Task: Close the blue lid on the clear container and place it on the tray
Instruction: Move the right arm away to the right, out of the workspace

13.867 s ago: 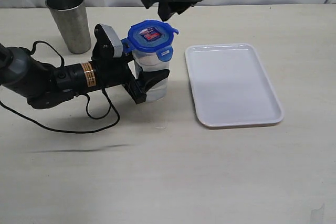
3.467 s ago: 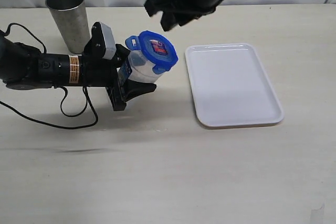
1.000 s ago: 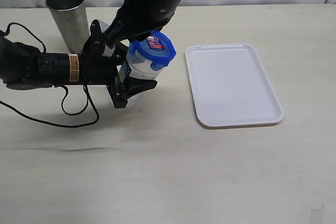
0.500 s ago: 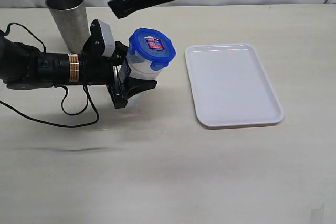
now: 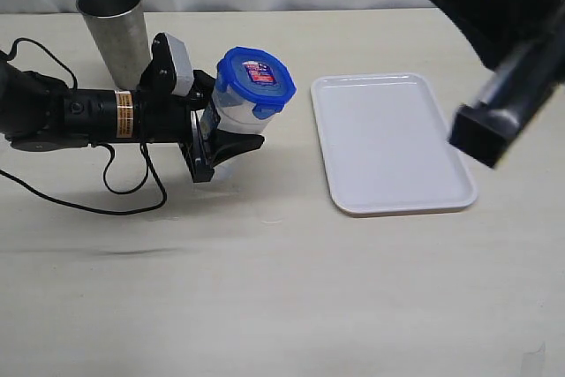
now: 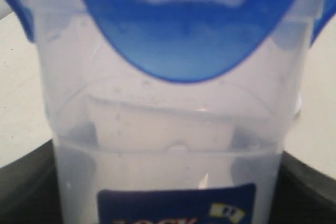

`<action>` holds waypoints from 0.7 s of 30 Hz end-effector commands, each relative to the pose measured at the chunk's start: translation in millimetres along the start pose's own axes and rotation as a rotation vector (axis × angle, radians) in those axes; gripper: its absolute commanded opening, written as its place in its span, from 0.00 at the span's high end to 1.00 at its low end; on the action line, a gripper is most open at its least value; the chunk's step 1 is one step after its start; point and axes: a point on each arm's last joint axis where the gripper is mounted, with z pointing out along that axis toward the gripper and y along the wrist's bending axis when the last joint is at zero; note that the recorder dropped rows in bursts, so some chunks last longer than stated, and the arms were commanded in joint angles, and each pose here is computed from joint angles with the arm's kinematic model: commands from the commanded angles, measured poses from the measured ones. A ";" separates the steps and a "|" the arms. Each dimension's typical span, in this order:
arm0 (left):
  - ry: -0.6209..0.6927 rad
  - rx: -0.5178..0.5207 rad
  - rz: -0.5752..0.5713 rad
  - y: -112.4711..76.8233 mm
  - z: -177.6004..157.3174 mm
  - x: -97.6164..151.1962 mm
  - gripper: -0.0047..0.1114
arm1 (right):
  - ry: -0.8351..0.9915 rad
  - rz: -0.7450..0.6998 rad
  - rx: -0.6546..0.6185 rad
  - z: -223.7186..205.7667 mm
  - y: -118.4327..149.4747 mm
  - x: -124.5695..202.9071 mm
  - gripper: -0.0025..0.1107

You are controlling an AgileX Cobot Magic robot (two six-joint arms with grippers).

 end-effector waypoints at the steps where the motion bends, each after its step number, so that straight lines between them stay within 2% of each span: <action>1: -0.050 -0.007 0.005 0.6 -1.8 -9.8 0.96 | -0.022 0.003 0.008 -33.6 3.3 19.0 0.94; 4: -0.050 -0.007 0.005 0.6 -1.8 -9.8 0.96 | 0.003 0.003 0.014 -54.3 4.9 31.9 0.94; 8: -0.049 -0.003 0.007 0.2 -1.8 -9.7 0.96 | -0.032 0.003 0.021 -65.4 5.2 33.1 0.94; 21: -0.042 -0.004 0.008 0.3 -1.8 -9.1 0.96 | -0.087 0.004 0.031 -76.7 4.4 28.6 0.94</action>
